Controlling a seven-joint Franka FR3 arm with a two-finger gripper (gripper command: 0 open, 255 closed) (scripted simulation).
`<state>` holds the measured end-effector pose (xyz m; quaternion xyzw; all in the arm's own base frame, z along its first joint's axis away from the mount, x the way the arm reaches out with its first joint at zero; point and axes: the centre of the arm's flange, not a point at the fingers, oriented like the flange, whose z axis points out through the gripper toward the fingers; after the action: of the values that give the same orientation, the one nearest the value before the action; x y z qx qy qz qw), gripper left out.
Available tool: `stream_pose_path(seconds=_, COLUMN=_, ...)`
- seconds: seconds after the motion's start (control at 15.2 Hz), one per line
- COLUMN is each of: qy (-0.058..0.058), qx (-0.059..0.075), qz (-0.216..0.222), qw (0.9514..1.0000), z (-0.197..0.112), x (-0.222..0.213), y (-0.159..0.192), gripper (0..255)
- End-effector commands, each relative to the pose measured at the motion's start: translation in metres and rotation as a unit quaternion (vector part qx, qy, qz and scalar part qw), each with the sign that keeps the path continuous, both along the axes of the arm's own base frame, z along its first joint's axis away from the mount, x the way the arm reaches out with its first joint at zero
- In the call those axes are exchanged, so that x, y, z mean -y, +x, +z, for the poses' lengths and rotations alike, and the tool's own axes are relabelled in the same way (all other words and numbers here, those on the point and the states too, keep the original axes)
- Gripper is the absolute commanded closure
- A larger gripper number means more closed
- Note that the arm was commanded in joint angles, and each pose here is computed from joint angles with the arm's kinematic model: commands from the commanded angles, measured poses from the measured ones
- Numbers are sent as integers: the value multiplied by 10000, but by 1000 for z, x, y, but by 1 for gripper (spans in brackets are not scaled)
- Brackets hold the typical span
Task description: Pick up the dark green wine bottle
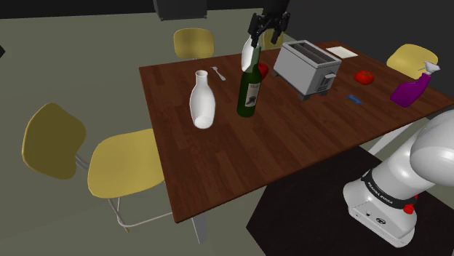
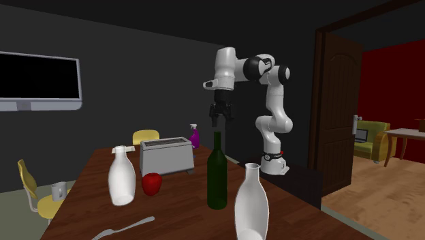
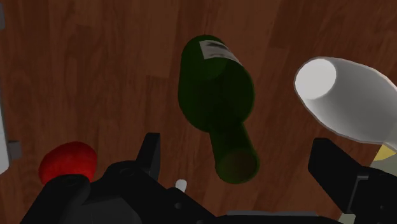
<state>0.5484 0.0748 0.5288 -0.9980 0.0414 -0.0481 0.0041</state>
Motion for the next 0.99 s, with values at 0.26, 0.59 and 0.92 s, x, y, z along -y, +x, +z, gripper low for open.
stream_pose_path(seconds=0.26, qy=-28, qx=-8, qz=-26, qw=10000, z=-29, x=-6, y=21, gripper=0)
stream_pose_path(seconds=0.59, qy=-28, qx=-8, qz=-26, qw=10000, z=-48, x=-6, y=21, gripper=0)
stream_pose_path(seconds=0.92, qy=-28, qx=-8, qz=-26, qw=10000, z=-48, x=-6, y=21, gripper=255)
